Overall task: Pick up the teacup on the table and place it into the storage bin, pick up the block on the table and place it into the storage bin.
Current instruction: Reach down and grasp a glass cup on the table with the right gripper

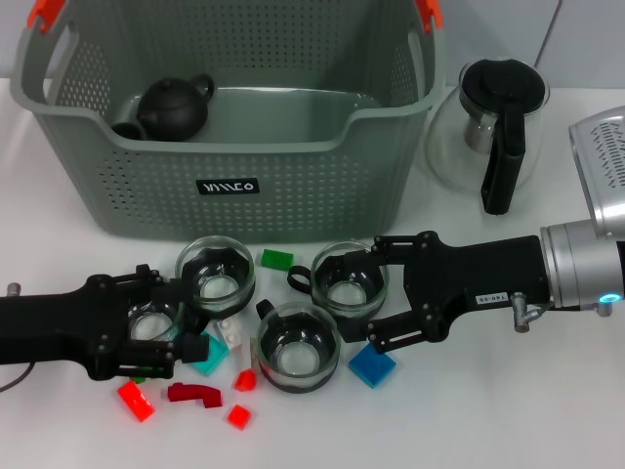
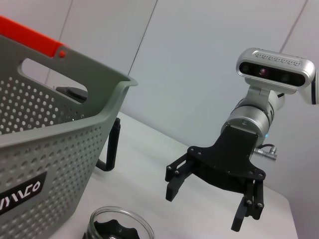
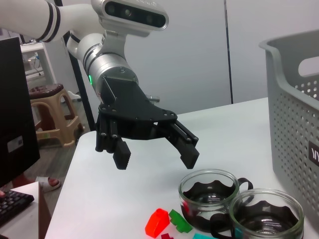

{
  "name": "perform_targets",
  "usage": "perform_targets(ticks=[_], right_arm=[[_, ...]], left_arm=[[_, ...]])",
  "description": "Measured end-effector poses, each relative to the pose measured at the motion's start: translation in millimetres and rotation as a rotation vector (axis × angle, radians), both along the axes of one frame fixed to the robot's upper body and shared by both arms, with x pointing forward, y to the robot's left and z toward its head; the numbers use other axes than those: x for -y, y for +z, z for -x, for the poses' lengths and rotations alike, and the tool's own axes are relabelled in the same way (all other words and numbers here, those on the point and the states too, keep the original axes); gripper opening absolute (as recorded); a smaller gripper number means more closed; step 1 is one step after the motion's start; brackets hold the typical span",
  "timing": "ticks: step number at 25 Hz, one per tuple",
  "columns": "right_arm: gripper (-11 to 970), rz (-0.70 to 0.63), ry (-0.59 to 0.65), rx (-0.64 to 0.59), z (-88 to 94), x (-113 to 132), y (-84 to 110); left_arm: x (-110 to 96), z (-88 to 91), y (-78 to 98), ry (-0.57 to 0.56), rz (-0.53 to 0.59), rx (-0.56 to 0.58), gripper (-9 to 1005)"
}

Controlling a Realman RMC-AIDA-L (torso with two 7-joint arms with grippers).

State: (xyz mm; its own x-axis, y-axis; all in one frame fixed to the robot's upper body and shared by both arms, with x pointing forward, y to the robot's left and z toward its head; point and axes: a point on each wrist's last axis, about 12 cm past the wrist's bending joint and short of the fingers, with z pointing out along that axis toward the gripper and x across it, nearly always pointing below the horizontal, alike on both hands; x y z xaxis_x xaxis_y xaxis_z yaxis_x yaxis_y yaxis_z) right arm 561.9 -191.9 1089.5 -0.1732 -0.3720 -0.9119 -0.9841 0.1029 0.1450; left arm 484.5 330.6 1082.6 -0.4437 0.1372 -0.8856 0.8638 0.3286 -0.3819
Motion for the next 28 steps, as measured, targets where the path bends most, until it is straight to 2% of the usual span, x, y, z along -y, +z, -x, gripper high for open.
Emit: perform_targets(ticks=[16, 23, 28], right_arm=[[914, 0.001, -0.005, -0.011, -1.7, 3, 3.5], [915, 0.093, -0.019, -0.051, -13.4, 19, 23.1], [914, 0.177, 0.008, -0.084, -22.0, 25, 52.5]], left_arm=[[1, 1.3, -0.2, -0.009, 0.006, -0.006, 906], [0, 5.3, -1.2, -0.009, 0.012, -0.015, 906], [3, 6.1, -2.7, -0.01, 0.019, -0.017, 906]])
